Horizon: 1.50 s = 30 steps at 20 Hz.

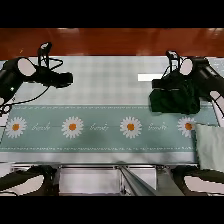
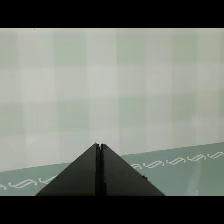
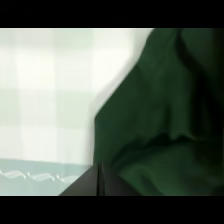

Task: Fold the shirts.

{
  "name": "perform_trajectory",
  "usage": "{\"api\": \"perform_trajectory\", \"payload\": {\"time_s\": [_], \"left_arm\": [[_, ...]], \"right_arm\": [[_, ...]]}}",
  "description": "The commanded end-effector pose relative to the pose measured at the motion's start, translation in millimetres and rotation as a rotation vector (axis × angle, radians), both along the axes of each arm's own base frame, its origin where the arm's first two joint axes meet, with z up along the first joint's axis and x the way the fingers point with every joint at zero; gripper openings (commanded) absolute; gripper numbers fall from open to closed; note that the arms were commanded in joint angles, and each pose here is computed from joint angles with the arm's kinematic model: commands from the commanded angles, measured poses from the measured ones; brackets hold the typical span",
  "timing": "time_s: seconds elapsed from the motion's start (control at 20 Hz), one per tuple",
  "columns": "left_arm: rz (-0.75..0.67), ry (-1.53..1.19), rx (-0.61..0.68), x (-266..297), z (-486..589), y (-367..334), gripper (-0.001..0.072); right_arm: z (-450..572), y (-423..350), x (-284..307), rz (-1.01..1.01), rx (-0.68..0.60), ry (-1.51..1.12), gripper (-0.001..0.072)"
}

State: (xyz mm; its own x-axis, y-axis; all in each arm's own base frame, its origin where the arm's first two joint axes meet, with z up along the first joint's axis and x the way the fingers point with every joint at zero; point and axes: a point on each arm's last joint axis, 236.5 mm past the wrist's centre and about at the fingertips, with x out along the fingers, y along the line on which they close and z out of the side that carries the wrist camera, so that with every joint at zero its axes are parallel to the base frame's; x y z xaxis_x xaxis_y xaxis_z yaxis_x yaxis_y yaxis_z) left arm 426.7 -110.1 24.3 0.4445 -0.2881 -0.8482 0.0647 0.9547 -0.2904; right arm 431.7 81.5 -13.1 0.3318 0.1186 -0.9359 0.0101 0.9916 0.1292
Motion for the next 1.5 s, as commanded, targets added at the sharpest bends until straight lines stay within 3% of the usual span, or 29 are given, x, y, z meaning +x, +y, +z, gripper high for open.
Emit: {"api": "perform_trajectory", "payload": {"time_s": [0.0,0.05,0.1,0.15,0.3,0.45,0.65,0.95,1.0,1.1,1.3,1.45], "left_arm": [[0.001,-0.002,0.000,1,1,0,0.0023],[-0.020,0.023,0.014,-6,-3,2,0.0101],[-0.048,0.052,0.032,-14,-7,4,0.0336],[-0.054,0.096,0.068,-23,-13,12,0.0511],[-0.081,0.282,0.171,-65,-30,44,0.0510],[-0.077,0.331,0.147,-92,-38,44,0.0510],[-0.093,0.354,0.029,-138,-52,20,0.0510],[-0.066,0.344,-0.011,-170,-68,16,0.0510],[-0.066,0.343,-0.020,-170,-68,15,0.0510],[-0.066,0.343,-0.019,-169,-67,15,0.0510],[-0.039,0.259,0.020,-148,-44,35,0.0509],[0.043,0.086,0.012,-116,13,58,0.0509]], "right_arm": [[22,-9,30,-0.015,-0.013,-0.128,0.0357],[35,-21,38,-0.011,-0.056,-0.156,0.0419],[52,-42,44,-0.017,-0.123,-0.180,0.0419],[71,-68,50,-0.037,-0.198,-0.206,0.0419],[95,-148,42,-0.168,-0.308,-0.187,0.0419],[53,-189,13,-0.306,-0.200,-0.041,0.0418],[-20,-204,-23,-0.328,-0.133,0.135,0.0418],[-73,-187,-8,-0.338,-0.034,0.168,0.0403],[-76,-186,-6,-0.340,-0.026,0.167,0.0347],[-74,-176,-4,-0.316,0.012,0.164,0.0020],[-5,-166,13,-0.253,0.039,0.017,0.0023],[128,-171,39,-0.236,-0.003,-0.291,0.0023]]}}
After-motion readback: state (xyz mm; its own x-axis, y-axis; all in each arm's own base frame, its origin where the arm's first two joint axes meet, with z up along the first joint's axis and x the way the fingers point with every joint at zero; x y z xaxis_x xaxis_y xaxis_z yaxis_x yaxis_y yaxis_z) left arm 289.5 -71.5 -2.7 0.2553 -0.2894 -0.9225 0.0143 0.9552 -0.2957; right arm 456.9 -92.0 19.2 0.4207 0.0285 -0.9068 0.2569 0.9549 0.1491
